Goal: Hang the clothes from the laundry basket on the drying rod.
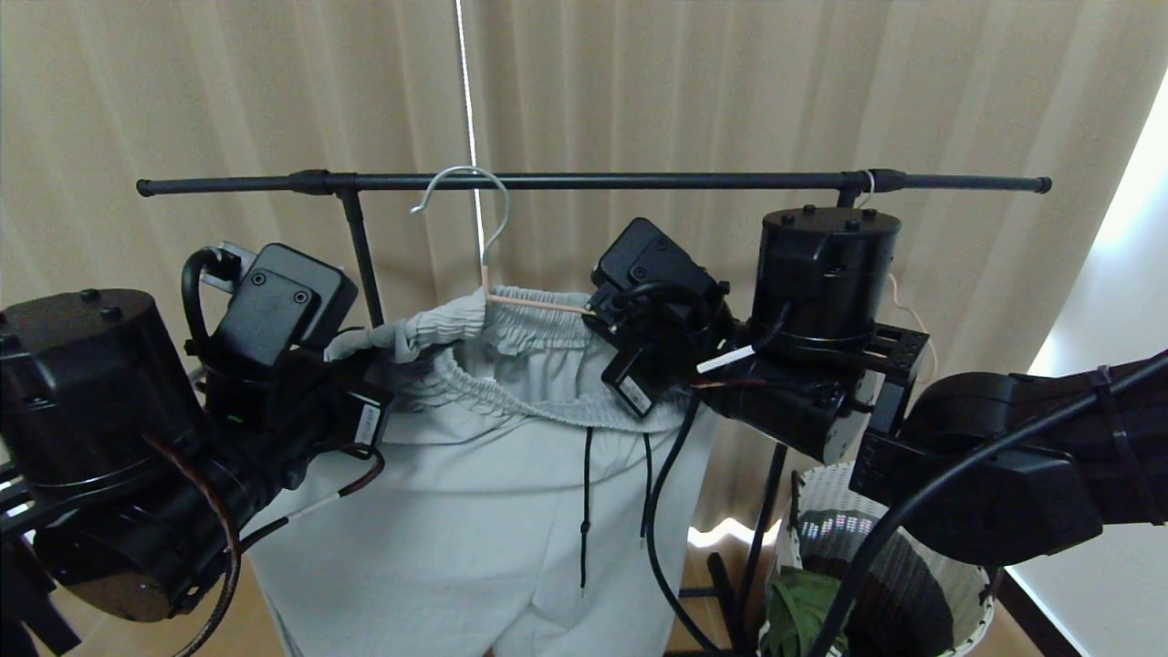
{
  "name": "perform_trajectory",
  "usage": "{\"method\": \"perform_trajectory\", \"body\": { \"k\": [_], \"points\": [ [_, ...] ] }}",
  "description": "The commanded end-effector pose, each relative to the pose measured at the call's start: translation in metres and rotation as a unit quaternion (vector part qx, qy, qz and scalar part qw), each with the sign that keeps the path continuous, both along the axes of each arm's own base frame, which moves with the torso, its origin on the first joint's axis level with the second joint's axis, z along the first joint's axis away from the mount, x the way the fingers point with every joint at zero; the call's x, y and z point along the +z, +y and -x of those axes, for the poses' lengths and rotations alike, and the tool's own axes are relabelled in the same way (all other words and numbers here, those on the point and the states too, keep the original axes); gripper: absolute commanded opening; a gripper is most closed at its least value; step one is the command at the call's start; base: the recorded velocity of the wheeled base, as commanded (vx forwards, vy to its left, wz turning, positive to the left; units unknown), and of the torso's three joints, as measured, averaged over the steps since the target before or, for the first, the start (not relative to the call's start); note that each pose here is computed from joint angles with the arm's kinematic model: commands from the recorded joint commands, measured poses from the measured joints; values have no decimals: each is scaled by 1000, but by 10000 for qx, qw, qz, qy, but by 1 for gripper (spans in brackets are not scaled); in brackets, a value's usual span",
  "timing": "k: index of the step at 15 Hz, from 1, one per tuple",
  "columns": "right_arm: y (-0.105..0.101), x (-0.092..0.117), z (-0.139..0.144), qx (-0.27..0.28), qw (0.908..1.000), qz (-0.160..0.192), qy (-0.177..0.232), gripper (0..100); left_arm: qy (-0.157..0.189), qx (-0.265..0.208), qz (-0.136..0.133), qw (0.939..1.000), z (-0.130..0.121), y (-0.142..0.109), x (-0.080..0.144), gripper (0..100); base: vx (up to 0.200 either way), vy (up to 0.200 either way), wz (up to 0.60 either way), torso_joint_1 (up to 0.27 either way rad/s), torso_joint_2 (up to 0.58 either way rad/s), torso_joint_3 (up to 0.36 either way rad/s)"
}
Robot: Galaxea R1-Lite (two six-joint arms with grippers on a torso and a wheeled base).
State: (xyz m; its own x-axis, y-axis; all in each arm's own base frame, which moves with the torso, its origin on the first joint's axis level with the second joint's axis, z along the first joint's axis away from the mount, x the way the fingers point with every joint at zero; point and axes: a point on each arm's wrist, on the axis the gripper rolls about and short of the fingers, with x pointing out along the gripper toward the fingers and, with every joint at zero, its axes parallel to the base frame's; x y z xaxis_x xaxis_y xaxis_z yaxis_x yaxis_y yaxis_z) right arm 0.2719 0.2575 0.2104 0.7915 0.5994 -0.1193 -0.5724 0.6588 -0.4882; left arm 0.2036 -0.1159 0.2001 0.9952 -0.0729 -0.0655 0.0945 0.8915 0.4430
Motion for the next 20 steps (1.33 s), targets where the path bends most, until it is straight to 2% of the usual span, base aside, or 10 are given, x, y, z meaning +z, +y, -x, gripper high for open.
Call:
{"method": "perform_trajectory", "body": {
  "k": [1, 3, 4, 11, 14, 16, 18, 20],
  "points": [
    [0, 1, 0, -8, 10000, -18, -20, 0, 4, 11, -2, 10000, 0, 0, 0, 0, 0, 0, 0, 0, 0, 0],
    [0, 1, 0, -8, 10000, -23, -26, 0, 24, 4, 1, 10000, 1, 1, -2, 0, 0, 0, 0, 0, 0, 0],
    [0, 2, 0, -8, 10000, -28, -31, 0, 24, 4, 1, 10000, 2, 1, -2, 100, 0, 0, 0, 0, 0, 0],
    [-4, 8, 0, -69, 9999, -105, -117, 0, -47, -333, 73, 9994, 8, 3, -1, 100, 0, 0, 0, 0, 0, 0],
    [-18, 14, -6, -291, 9993, -143, -165, 0, -61, -429, 152, 9989, 19, 14, -2, 100, 0, 0, 0, 0, 0, 0],
    [-33, 20, -11, -491, 9984, -191, -225, 0, 18, -697, 226, 9973, 30, 22, -8, 100, 0, 0, 0, 0, 0, 0],
    [-43, 23, -12, -598, 9977, -204, -245, 0, -2, -667, 238, 9975, 33, 26, -8, 100, 0, 0, 0, 0, 0, 0],
    [-61, 30, -9, -781, 9962, -248, -307, 0, 55, -428, 208, 9988, 32, 36, -12, 100, 0, 0, 0, 0, 0, 0]
  ]
}}
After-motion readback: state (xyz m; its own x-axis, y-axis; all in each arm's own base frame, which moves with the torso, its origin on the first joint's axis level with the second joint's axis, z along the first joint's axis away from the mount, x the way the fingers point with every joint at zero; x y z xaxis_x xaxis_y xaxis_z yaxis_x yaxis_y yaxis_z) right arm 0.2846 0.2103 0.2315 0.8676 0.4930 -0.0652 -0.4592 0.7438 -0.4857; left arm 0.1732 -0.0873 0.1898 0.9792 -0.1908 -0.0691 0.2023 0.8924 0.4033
